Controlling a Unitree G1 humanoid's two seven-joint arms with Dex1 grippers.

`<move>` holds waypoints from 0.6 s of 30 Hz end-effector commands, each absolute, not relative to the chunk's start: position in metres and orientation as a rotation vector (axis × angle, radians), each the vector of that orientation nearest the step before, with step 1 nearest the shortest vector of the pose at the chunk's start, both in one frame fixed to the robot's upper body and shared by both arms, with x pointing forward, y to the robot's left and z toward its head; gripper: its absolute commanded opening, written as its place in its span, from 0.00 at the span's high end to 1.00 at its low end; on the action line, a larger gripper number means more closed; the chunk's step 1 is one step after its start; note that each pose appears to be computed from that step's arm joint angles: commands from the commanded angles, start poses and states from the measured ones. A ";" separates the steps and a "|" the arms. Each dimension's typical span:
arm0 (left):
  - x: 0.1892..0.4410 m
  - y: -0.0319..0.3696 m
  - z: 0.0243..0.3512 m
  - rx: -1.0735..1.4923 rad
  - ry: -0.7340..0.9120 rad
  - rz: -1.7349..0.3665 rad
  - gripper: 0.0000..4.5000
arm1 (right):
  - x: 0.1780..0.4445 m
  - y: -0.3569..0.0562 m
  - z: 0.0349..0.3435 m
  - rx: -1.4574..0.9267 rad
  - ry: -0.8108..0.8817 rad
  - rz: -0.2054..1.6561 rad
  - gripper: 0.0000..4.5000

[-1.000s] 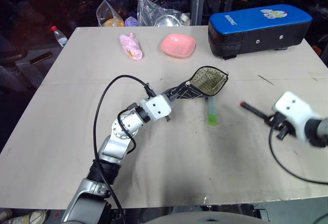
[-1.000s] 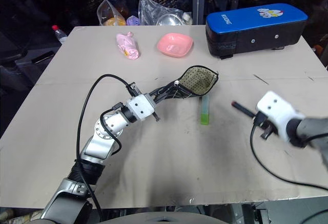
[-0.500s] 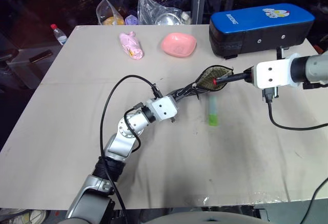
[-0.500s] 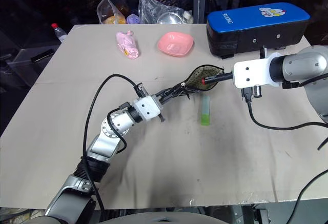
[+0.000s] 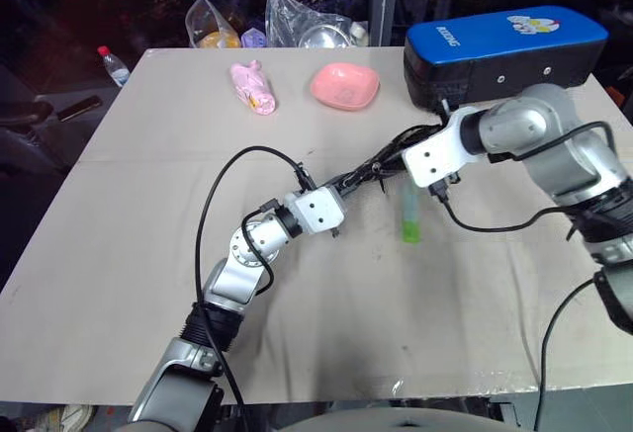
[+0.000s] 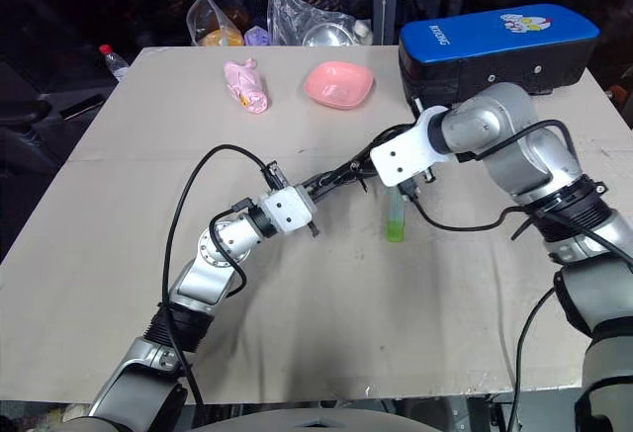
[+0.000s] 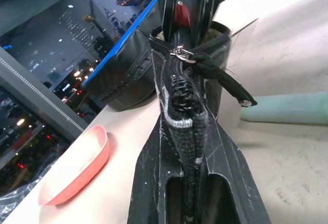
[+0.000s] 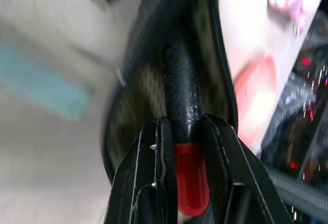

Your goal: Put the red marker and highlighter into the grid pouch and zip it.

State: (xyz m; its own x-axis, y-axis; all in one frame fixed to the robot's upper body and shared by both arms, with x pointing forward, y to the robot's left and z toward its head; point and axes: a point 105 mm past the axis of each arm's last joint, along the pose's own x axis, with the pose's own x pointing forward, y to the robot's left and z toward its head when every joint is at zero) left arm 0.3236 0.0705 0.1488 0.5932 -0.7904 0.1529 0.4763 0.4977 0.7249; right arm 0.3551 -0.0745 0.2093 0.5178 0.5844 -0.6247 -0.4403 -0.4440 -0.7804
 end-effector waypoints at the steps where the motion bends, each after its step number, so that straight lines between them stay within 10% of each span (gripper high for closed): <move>1: 0.319 0.066 0.161 0.675 -0.570 -0.797 1.00 | 0.350 -0.060 0.217 -1.617 -0.241 1.177 0.95; 10: 0.319 0.068 0.161 0.666 -0.563 -0.789 1.00 | 0.355 -0.092 0.249 -1.450 -0.172 1.078 0.19; 18: 0.319 0.074 0.159 0.661 -0.547 -0.771 1.00 | 0.297 -0.121 0.250 -0.757 0.111 1.086 0.19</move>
State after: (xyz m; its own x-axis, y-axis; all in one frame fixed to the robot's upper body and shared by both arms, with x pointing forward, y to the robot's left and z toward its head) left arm 0.3222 0.0729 0.1450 0.6068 -0.7805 0.1506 0.4822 0.5120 0.7108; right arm 0.3074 -0.1226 0.2478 0.4689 0.7409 -0.4808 -0.8124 0.1481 -0.5640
